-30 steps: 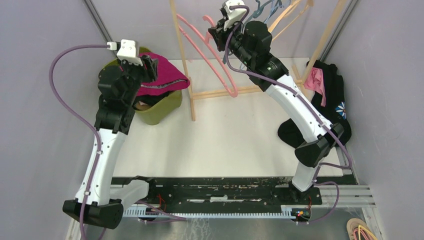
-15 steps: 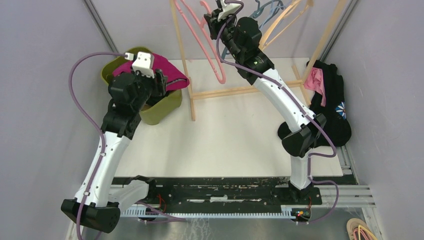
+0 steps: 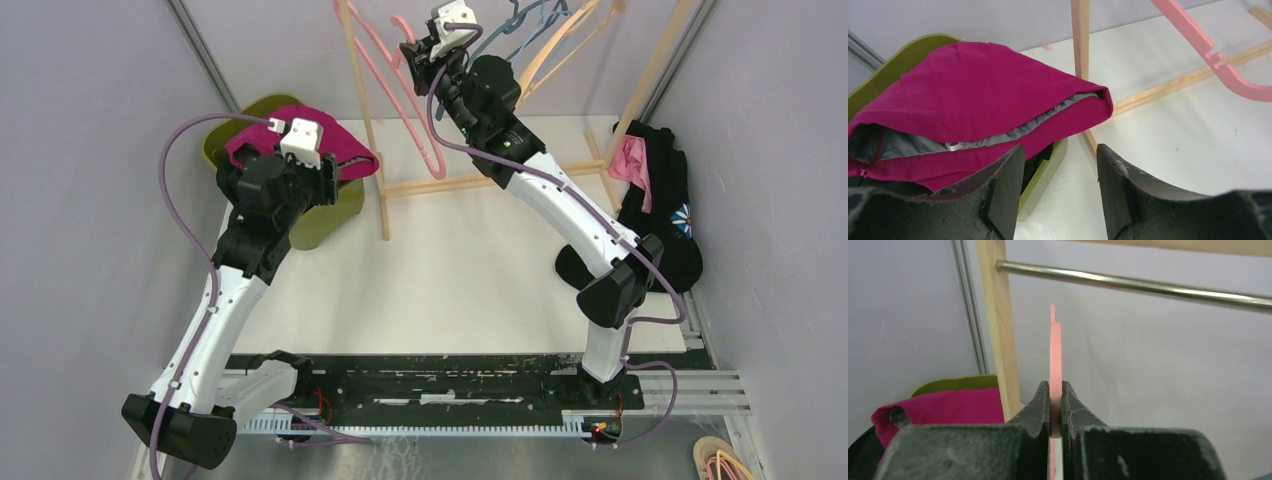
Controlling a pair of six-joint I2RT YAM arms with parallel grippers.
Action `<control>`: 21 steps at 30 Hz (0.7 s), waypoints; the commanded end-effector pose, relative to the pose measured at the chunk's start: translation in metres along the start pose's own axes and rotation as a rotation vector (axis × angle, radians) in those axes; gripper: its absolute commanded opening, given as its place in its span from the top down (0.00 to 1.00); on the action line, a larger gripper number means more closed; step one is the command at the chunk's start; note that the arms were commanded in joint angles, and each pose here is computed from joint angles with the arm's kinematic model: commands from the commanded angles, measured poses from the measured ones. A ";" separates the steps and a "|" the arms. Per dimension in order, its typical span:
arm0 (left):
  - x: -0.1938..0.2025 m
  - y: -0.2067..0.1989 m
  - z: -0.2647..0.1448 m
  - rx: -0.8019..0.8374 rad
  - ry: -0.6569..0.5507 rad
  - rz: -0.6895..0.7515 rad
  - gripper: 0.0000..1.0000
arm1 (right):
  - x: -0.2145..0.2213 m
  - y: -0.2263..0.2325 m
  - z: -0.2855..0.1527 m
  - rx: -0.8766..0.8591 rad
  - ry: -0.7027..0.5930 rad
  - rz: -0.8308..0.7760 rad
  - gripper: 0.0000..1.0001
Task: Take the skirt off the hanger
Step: Place the hanger at the clothesline.
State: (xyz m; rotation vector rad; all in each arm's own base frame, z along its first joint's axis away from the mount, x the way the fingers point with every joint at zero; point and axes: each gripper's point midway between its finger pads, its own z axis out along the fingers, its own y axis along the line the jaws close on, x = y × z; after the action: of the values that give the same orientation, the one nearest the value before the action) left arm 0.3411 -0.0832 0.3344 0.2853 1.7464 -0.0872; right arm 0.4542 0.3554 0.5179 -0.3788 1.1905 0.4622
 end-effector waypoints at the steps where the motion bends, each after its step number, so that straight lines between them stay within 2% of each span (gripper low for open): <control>1: -0.009 -0.001 -0.005 -0.001 -0.035 0.050 0.38 | -0.058 0.001 -0.024 0.012 -0.117 -0.017 0.99; 9: -0.011 -0.008 -0.006 0.021 -0.038 0.059 0.38 | -0.083 -0.003 -0.019 0.050 -0.172 -0.048 0.99; 21: -0.010 -0.006 -0.011 0.012 -0.033 0.074 0.38 | -0.073 -0.012 0.007 0.128 -0.186 -0.073 0.99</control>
State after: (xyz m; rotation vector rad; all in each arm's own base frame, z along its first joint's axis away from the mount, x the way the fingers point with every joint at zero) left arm 0.3343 -0.0936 0.3301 0.3327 1.7532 -0.0965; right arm 0.4399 0.3442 0.5717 -0.3172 1.0650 0.3722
